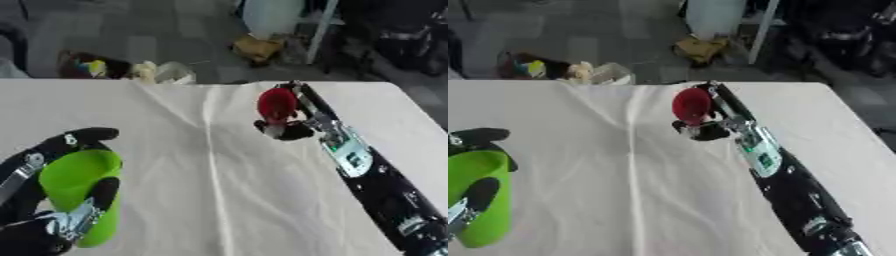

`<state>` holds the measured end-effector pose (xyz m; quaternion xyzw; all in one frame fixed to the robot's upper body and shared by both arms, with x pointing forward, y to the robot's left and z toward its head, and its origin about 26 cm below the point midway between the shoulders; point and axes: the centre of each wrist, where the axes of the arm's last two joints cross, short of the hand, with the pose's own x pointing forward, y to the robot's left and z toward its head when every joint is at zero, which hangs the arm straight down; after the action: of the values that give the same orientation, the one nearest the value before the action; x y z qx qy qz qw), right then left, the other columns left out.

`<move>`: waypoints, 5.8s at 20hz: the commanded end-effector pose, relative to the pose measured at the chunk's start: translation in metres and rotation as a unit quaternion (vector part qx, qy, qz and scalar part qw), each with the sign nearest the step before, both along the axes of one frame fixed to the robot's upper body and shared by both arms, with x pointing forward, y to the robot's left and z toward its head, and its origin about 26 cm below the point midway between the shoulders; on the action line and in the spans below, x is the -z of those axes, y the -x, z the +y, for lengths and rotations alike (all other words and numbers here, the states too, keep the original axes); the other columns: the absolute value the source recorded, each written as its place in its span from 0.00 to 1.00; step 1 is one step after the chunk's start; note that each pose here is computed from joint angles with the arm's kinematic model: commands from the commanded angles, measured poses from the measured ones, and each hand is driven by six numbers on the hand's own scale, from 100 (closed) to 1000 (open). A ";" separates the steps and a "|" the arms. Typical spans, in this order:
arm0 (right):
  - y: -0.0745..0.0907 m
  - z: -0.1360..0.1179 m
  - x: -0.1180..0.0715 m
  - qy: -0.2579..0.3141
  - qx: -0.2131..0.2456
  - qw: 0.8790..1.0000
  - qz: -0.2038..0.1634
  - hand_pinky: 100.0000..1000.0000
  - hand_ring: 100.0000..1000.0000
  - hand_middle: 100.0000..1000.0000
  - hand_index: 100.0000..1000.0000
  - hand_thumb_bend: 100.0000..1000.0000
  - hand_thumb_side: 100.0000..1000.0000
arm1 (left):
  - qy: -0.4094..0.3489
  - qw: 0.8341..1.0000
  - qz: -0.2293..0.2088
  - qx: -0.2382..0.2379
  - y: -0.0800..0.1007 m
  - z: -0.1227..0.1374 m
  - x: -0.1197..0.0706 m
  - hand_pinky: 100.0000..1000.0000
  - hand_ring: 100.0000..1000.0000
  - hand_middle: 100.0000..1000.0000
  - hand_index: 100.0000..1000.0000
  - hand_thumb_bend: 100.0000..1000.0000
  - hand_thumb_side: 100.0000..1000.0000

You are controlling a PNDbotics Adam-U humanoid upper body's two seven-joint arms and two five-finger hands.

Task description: Pour the contents of one cup into another cup.

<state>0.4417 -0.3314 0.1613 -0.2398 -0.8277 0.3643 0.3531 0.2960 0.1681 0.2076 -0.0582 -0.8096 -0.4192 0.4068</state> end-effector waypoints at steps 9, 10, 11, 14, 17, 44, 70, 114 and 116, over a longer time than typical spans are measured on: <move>0.000 0.024 -0.072 0.053 -0.067 0.993 -0.081 0.41 0.07 0.04 0.35 0.00 0.00 | -0.069 0.997 -0.005 -0.021 -0.018 0.002 0.021 0.00 0.64 0.55 0.80 0.00 0.34; 0.000 0.031 -0.077 0.057 -0.079 0.992 -0.085 0.42 0.07 0.04 0.35 0.00 0.00 | -0.073 0.997 -0.006 -0.022 -0.020 0.001 0.023 0.00 0.64 0.55 0.80 0.00 0.34; 0.000 0.038 -0.081 0.062 -0.090 0.990 -0.089 0.41 0.07 0.04 0.35 0.00 0.00 | -0.076 0.997 -0.008 -0.022 -0.023 0.000 0.025 0.00 0.64 0.55 0.80 0.00 0.33; 0.000 0.062 -0.093 0.076 -0.122 0.985 -0.098 0.41 0.07 0.04 0.36 0.00 0.00 | -0.086 0.996 -0.019 -0.022 -0.029 -0.003 0.028 0.00 0.64 0.55 0.80 0.00 0.34; -0.001 0.084 -0.100 0.091 -0.150 0.979 -0.103 0.41 0.07 0.04 0.36 0.00 0.00 | -0.091 0.995 -0.038 -0.017 -0.032 -0.008 0.028 0.00 0.63 0.54 0.81 0.00 0.36; -0.005 0.185 -0.091 0.170 -0.243 0.949 -0.106 0.41 0.07 0.04 0.37 0.00 0.00 | -0.083 0.993 -0.080 -0.003 -0.049 -0.038 0.035 0.00 0.63 0.55 0.82 0.00 0.39; 0.000 0.194 -0.094 0.218 -0.204 0.938 -0.176 0.42 0.09 0.06 0.40 0.00 0.02 | -0.081 0.994 -0.067 -0.002 -0.053 -0.042 0.032 0.00 0.65 0.56 0.83 0.00 0.39; 0.010 0.203 -0.102 0.251 -0.185 0.918 -0.243 0.42 0.13 0.10 0.44 0.00 0.06 | -0.077 0.995 -0.056 -0.021 -0.067 -0.039 0.034 0.00 0.65 0.57 0.83 0.00 0.39; 0.010 0.203 -0.102 0.257 -0.179 0.916 -0.252 0.42 0.13 0.10 0.45 0.00 0.07 | -0.077 0.995 -0.056 -0.019 -0.067 -0.040 0.033 0.00 0.65 0.57 0.83 0.00 0.39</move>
<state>0.4335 -0.1223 0.2480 -0.2332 -0.7993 0.5537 0.0096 0.3636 0.1314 0.1615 0.0147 -0.7869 -0.4804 0.3871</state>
